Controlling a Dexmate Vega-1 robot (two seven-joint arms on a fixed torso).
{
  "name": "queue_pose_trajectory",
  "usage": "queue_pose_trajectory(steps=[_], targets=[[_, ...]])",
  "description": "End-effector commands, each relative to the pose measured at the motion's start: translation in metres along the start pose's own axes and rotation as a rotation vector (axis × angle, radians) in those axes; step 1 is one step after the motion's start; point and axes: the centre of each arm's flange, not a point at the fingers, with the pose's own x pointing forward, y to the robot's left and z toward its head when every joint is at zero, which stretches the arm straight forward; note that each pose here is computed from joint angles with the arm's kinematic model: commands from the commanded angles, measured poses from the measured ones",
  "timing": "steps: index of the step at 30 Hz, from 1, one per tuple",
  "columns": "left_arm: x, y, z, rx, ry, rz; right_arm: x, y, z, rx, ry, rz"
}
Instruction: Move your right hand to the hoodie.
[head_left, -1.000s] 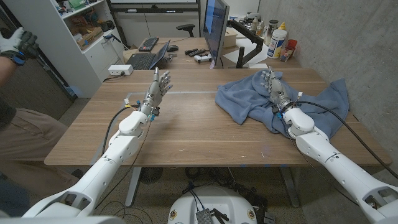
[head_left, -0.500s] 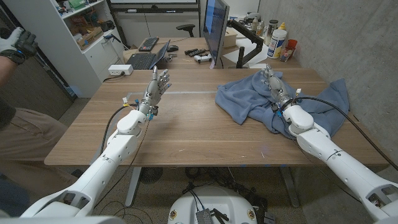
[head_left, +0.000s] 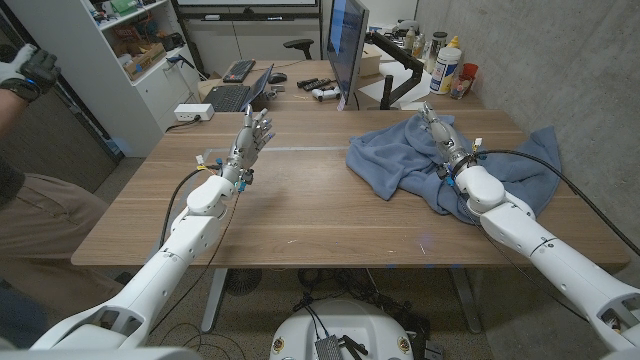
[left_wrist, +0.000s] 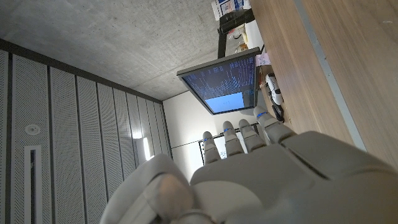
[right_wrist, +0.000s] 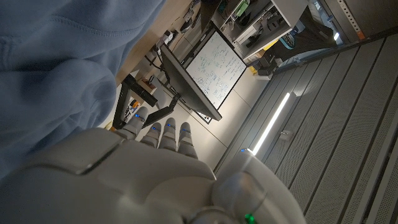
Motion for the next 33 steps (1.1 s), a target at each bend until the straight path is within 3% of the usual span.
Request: queue_pose_trajectory(steps=[1, 13, 21, 33], targets=[[0.0, 0.004, 0.001, 0.02, 0.007, 0.002, 0.002, -0.001, 0.008, -0.106, -0.002, 0.009], [-0.002, 0.005, 0.001, 0.029, 0.014, 0.002, 0.003, 0.001, 0.012, -0.202, -0.009, 0.016], [-0.001, 0.004, 0.001, 0.032, 0.017, -0.004, 0.001, 0.002, 0.015, -0.262, -0.049, -0.034], [0.002, 0.001, -0.001, 0.028, 0.023, -0.018, -0.001, 0.001, 0.021, -0.37, -0.042, -0.037]])
